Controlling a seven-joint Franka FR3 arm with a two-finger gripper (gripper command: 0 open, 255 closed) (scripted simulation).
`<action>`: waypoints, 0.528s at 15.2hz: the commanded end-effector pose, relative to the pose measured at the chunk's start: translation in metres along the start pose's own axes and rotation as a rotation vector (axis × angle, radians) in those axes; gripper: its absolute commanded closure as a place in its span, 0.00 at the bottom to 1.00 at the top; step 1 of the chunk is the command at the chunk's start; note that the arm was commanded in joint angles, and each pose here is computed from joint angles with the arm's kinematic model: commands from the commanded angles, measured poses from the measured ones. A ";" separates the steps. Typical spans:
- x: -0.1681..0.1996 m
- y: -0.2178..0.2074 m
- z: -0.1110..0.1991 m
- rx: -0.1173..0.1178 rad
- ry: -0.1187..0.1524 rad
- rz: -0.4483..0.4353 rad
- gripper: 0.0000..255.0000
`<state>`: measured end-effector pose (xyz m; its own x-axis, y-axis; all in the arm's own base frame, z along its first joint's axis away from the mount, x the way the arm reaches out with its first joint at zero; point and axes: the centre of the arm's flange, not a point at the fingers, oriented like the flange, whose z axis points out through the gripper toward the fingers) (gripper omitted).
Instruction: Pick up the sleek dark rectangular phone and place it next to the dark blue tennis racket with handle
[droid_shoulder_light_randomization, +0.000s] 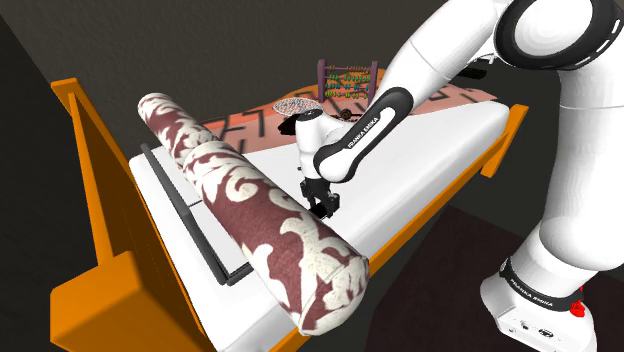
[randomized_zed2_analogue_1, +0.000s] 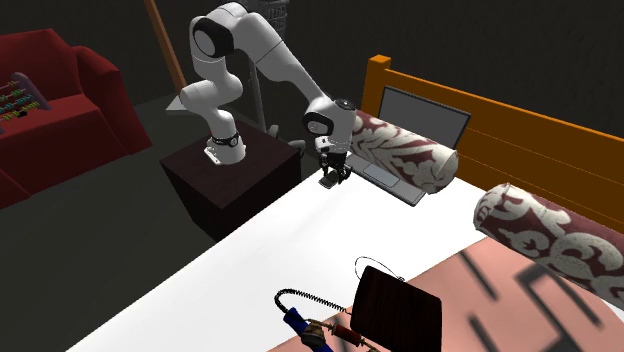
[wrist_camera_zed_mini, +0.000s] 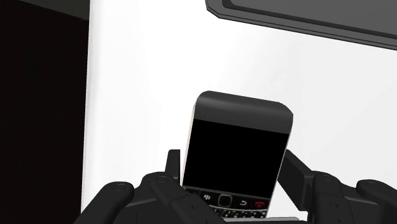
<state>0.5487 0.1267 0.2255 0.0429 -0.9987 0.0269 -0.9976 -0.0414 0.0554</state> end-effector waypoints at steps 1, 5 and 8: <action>0.000 0.001 -0.004 -0.002 0.000 0.000 1.00; 0.001 0.002 -0.025 -0.002 0.000 0.000 1.00; 0.001 0.003 -0.041 -0.002 0.000 0.000 1.00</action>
<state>0.5492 0.1266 0.2608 0.0430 -0.9987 0.0271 -0.9975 -0.0414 0.0572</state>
